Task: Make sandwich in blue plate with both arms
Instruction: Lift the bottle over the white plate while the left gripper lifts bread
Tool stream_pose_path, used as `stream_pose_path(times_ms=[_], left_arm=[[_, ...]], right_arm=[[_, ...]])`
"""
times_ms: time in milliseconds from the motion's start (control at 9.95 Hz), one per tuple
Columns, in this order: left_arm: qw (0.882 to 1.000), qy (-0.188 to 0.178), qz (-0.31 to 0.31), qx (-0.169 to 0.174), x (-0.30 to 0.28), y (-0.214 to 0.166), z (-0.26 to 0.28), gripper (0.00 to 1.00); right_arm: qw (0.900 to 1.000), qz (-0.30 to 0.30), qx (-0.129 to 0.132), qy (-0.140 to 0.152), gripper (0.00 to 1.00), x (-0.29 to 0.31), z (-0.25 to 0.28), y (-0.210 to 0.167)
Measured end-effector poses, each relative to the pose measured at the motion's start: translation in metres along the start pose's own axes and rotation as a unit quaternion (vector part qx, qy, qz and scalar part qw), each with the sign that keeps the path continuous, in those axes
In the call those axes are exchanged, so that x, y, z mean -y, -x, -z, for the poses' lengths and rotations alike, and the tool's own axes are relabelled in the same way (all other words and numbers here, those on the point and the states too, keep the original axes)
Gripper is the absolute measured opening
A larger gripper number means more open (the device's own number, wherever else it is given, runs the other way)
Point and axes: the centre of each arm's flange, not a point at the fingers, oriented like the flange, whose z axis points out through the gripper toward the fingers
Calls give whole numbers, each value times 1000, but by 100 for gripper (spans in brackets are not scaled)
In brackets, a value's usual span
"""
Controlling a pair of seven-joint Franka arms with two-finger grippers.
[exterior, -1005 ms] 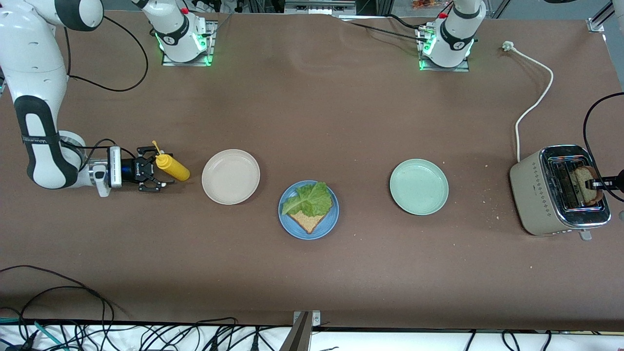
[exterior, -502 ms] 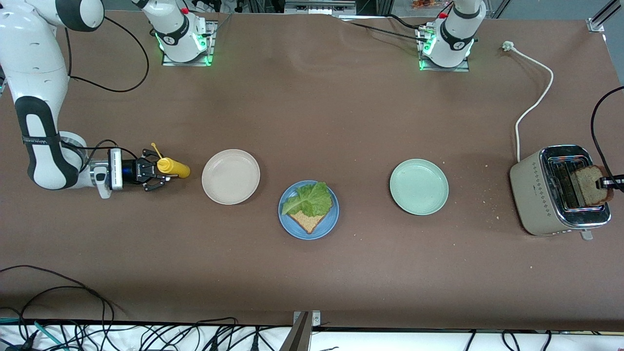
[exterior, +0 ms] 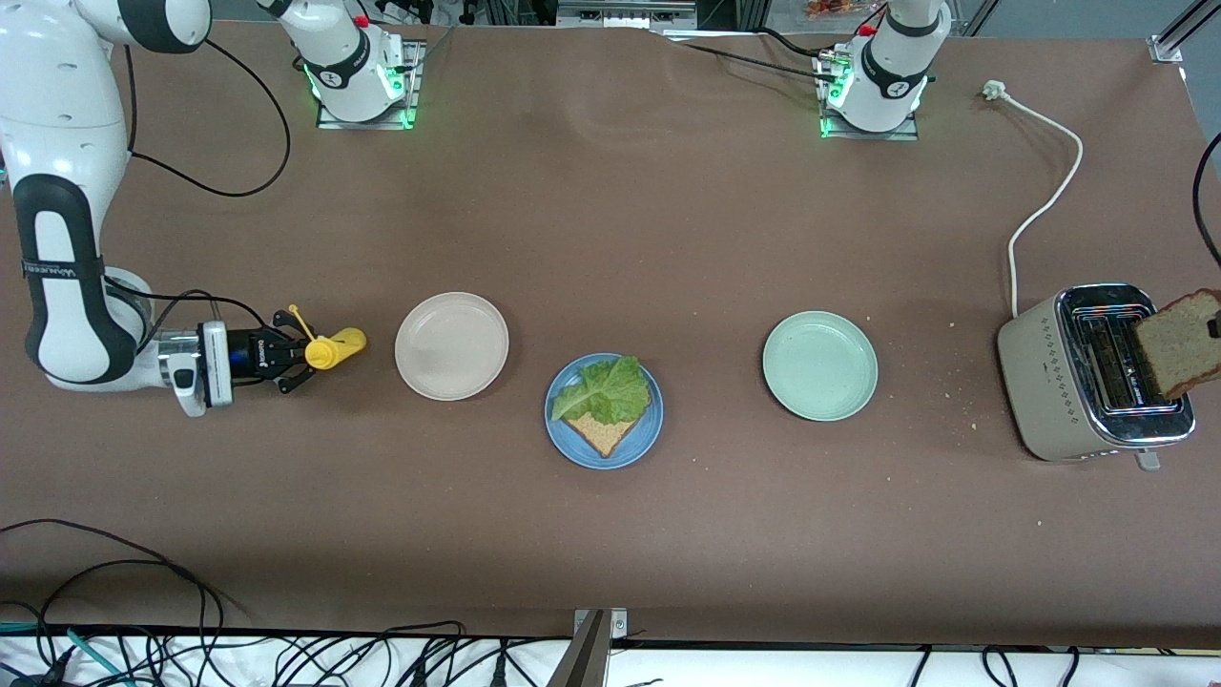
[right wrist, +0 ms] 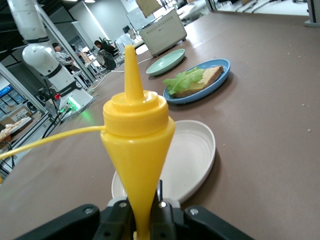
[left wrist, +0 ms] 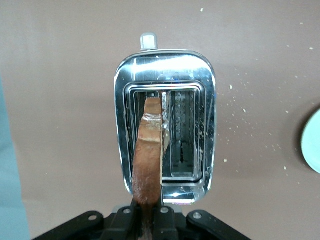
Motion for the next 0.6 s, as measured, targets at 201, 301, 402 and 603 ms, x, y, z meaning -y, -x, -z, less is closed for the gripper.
stream_pose_path(times_ms=[201, 301, 402, 603], left_arm=[[1000, 3, -12, 2, -3, 20, 27, 9], [1000, 4, -14, 5, -4, 28, 37, 9], [1000, 6, -14, 8, -5, 36, 46, 9], [1000, 24, -14, 9, -10, 55, 66, 9]], right_arm=[[997, -43, 53, 28, 12, 7, 4, -59], [993, -65, 83, 46, 12, 13, 3, -86], [987, -85, 118, 65, 13, 18, -2, -112], [966, -132, 193, 110, 13, 24, -29, -158]])
